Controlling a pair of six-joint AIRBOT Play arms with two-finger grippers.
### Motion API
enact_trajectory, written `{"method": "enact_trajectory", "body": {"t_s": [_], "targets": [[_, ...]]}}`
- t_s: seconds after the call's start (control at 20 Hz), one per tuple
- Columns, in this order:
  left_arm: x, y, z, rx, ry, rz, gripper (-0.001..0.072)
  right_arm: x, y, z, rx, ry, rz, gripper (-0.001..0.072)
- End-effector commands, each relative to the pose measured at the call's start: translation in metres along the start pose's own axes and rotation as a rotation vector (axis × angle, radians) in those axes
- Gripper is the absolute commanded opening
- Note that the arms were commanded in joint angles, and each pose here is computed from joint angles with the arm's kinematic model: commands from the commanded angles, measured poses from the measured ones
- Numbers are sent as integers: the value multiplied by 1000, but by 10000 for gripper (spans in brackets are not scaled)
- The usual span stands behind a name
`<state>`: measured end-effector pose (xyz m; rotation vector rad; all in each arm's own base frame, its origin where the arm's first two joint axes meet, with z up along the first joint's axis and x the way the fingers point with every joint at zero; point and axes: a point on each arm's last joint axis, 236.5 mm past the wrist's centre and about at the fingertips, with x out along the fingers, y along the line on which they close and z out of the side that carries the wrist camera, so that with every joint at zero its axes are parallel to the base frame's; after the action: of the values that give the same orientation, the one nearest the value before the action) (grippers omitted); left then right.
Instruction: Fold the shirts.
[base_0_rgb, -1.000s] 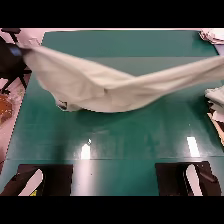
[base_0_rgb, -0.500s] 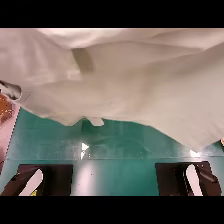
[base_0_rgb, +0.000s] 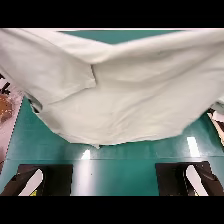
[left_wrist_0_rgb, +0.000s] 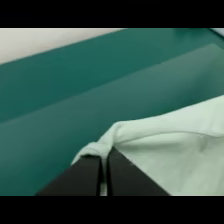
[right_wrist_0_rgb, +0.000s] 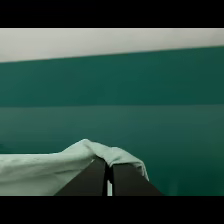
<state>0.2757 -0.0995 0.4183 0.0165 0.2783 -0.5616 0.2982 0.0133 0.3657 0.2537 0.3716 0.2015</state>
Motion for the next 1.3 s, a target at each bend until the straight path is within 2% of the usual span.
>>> {"method": "enact_trajectory", "body": {"t_s": [0.0,0.15,0.4,0.65,0.8,1.1,1.25], "targets": [[31,15,-35,-62,44,-55,27,52,-3,-52,47,162,97,20],[47,18,-42,-63,3,-105,27,77,-1,-53,36,149,124,19],[53,36,-36,-7,-47,-47,26,84,-4,-39,36,90,112,20],[34,19,-9,75,-85,-50,26,38,-6,-17,-37,-26,32,20],[-1,-12,26,199,-129,-43,25,-12,-3,4,-78,-160,-55,20],[-120,-55,98,504,-329,308,25,-123,52,52,-216,-567,-149,20],[-135,-68,106,532,-379,322,26,-176,75,76,-270,-794,-181,20]]}}
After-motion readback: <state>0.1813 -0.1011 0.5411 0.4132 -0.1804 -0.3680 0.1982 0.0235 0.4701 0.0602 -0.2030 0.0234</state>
